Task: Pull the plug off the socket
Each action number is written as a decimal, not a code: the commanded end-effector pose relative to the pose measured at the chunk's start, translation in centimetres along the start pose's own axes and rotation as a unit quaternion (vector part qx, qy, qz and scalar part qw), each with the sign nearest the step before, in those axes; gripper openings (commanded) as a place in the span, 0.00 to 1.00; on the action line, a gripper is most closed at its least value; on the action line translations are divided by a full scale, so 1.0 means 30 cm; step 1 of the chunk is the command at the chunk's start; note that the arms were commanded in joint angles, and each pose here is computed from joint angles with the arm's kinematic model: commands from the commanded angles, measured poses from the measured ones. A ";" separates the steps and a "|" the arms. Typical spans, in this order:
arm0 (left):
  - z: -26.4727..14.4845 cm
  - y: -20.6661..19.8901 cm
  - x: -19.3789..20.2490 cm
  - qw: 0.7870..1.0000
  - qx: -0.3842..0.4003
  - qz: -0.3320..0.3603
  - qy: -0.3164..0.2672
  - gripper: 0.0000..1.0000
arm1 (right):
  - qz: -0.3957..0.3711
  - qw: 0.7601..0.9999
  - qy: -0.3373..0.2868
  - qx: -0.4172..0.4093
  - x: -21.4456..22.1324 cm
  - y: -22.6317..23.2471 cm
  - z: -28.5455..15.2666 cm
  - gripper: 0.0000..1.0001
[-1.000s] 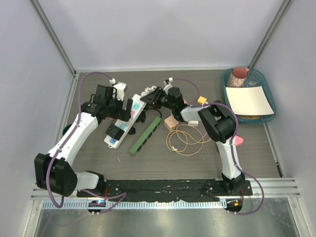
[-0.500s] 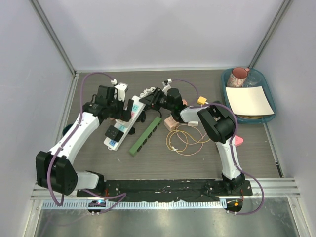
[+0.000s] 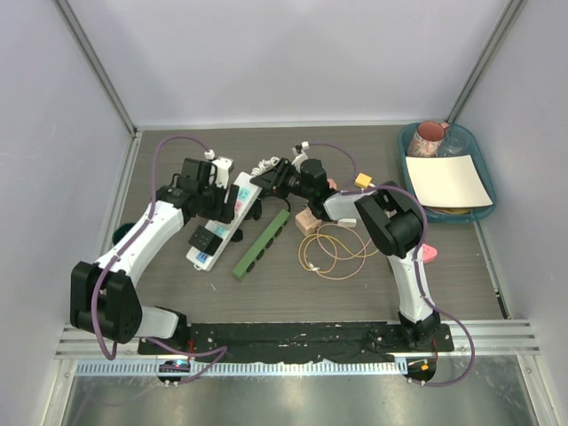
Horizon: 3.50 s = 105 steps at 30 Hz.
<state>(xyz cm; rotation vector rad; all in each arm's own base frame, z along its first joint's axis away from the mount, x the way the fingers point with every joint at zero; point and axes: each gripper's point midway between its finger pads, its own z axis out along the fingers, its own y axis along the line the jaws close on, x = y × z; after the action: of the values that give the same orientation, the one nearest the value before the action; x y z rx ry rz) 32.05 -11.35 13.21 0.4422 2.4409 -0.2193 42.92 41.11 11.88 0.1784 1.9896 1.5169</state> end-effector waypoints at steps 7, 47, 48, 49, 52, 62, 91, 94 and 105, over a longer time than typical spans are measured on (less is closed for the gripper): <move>-0.005 -0.017 -0.026 1.000 0.016 0.021 -0.010 0.20 | -0.056 0.995 -0.037 -0.068 -0.076 0.198 -0.028 0.01; -0.234 0.003 -0.164 0.996 0.000 -0.012 -0.090 0.00 | -0.088 0.994 -0.061 0.036 -0.059 -0.062 -0.080 0.01; -0.240 0.002 -0.169 0.996 0.000 -0.012 -0.094 0.00 | -0.087 0.994 -0.060 0.034 -0.059 -0.058 -0.079 0.01; -0.250 0.001 -0.177 0.995 0.000 -0.012 -0.099 0.00 | -0.084 0.994 -0.060 0.031 -0.061 -0.051 -0.078 0.01; -0.274 -0.010 -0.194 0.994 0.008 -0.012 -0.109 0.00 | -0.076 0.995 -0.065 0.009 -0.073 -0.009 -0.071 0.01; -0.378 -0.004 -0.230 0.989 -0.005 -0.019 -0.146 0.00 | -0.065 0.996 -0.058 -0.037 -0.111 0.077 0.019 0.01; -0.307 -0.113 -0.116 0.986 0.080 -0.084 -0.119 0.00 | -0.040 0.998 -0.041 0.029 -0.087 -0.054 0.315 0.01; -0.253 -0.142 -0.070 0.985 0.096 -0.115 -0.088 0.00 | -0.042 0.998 -0.039 0.030 -0.085 -0.064 0.319 0.01; -0.115 -0.317 0.013 0.977 0.157 -0.133 -0.049 0.00 | -0.041 0.998 -0.030 0.023 -0.072 -0.061 0.310 0.01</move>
<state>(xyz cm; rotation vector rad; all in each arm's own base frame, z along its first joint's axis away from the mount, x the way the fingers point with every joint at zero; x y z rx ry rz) 24.96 -15.87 14.60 0.2267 2.4674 -0.5844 49.44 46.90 8.33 0.2577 2.0482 1.4343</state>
